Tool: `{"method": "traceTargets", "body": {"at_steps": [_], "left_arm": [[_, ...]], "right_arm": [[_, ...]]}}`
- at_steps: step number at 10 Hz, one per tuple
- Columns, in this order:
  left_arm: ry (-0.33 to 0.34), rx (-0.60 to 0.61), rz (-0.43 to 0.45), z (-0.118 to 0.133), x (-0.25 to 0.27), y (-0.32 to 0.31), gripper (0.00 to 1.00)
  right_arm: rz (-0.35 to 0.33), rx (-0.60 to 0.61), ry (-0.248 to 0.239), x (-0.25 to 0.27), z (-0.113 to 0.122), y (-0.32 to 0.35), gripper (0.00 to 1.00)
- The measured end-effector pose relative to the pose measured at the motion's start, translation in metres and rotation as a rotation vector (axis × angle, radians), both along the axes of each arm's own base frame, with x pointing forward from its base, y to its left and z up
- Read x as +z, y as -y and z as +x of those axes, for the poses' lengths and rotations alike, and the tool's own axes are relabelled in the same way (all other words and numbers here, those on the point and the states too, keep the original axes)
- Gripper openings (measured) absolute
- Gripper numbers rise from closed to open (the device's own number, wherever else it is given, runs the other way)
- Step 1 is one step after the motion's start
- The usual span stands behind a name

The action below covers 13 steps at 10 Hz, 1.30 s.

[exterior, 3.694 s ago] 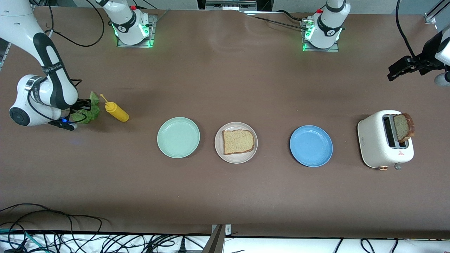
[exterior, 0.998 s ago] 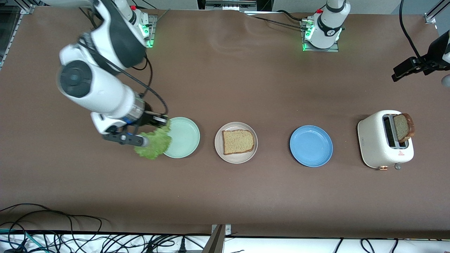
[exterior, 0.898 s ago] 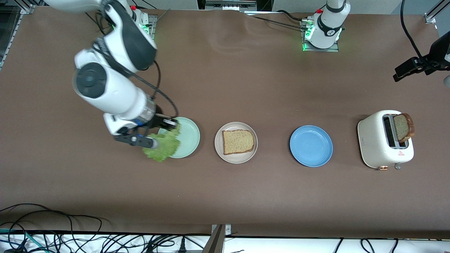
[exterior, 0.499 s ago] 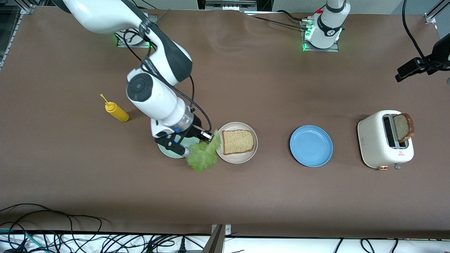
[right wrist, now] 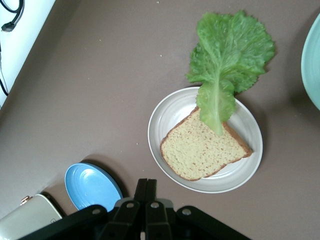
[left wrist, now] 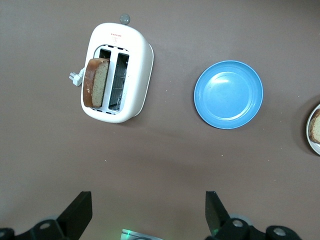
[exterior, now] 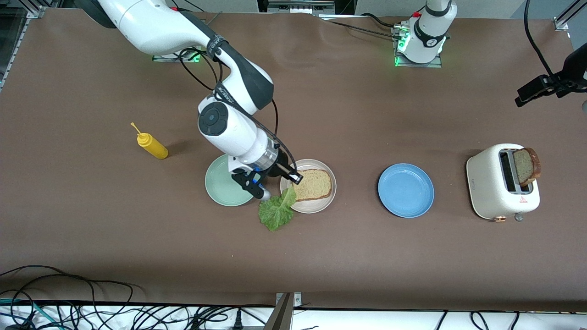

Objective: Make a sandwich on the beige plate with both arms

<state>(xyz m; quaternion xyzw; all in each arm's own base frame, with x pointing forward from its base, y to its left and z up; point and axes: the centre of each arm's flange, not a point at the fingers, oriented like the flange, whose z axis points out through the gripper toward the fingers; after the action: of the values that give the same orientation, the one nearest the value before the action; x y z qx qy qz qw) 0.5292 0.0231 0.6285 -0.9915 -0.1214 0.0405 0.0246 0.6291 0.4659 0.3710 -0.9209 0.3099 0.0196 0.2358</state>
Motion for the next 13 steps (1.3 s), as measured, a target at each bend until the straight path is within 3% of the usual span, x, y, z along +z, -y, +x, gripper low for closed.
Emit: {"method": "traceTargets", "body": {"at_steps": [3,7,9,13], "left_arm": [[0.000,0.000,0.000,0.000,0.000,0.000,1.00],[0.000,0.000,0.000,0.000,0.000,0.000,1.00],[0.000,0.000,0.000,0.000,0.000,0.000,1.00],[0.000,0.000,0.000,0.000,0.000,0.000,1.00]], "right_arm": [[-0.153,0.071,0.078,-0.017,0.009,0.018,0.01],[-0.291,0.233,0.103,-0.060,0.013,0.037,0.01],[-0.311,0.251,0.100,-0.084,0.011,0.035,0.01],[-0.270,0.246,0.151,-0.105,0.015,0.031,0.01]]}}
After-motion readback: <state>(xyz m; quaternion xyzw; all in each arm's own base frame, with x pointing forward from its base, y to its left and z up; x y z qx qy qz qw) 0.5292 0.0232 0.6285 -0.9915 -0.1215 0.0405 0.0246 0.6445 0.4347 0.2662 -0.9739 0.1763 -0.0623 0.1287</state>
